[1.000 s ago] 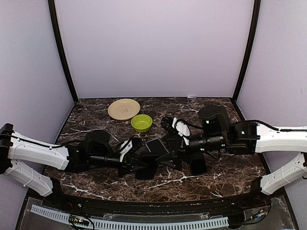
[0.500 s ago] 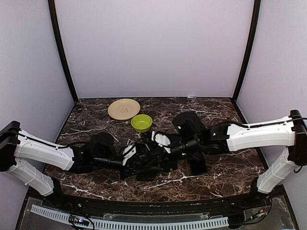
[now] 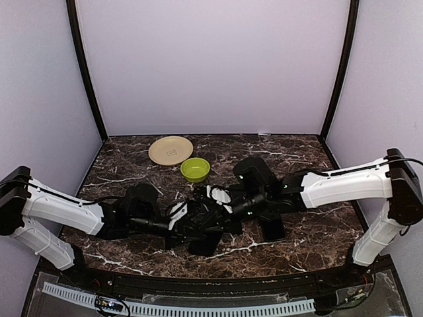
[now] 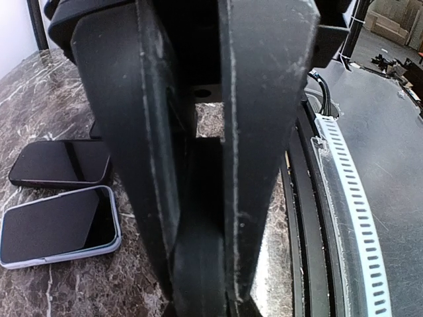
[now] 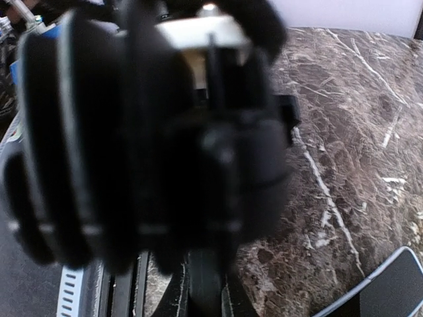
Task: Put the phone into the phone case
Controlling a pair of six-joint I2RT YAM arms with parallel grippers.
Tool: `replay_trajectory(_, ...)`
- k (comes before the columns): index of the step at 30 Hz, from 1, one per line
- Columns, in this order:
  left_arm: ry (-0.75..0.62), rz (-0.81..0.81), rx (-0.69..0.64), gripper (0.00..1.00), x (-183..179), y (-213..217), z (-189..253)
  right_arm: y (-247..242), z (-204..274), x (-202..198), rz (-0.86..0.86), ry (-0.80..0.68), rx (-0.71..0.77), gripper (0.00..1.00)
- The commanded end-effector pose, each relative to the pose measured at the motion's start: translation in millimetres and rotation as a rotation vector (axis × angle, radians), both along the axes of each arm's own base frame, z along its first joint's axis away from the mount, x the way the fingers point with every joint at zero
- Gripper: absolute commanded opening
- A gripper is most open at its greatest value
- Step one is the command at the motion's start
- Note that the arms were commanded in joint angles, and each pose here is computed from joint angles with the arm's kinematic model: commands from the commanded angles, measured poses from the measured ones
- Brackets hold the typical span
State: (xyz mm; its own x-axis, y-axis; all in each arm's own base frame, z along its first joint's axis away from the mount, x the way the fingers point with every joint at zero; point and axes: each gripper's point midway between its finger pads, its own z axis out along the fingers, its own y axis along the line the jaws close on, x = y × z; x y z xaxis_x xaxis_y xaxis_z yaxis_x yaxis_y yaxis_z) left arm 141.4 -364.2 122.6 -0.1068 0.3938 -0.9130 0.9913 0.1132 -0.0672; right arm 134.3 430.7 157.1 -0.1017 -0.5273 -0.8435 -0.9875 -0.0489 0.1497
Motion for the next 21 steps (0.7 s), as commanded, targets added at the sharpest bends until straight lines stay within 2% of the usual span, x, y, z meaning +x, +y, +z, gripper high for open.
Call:
replay_trajectory(1,-0.046,-0.009,-0.085,0.01,0.7,-7.7,21.5,-0.7,12.3,19.0,-0.066,-0.011,0.050,0.00)
replay_trajectory(2,-0.041,-0.005,-0.086,0.03,0.7,-7.3,21.2,-2.2,13.8,19.7,-0.066,-0.012,0.053,0.00)
replay_trajectory(7,-0.012,0.020,-0.059,0.31,2.6,-4.1,12.3,-7.0,31.1,16.2,-0.036,-0.010,0.080,0.00)
replay_trajectory(9,0.003,0.028,-0.050,0.38,1.3,-0.7,10.0,-9.0,40.6,10.1,-0.004,0.006,0.075,0.00)
replay_trajectory(21,0.028,-0.023,-0.062,0.35,-8.9,-2.2,28.0,-20.9,124.7,-5.1,0.043,-0.046,0.210,0.00)
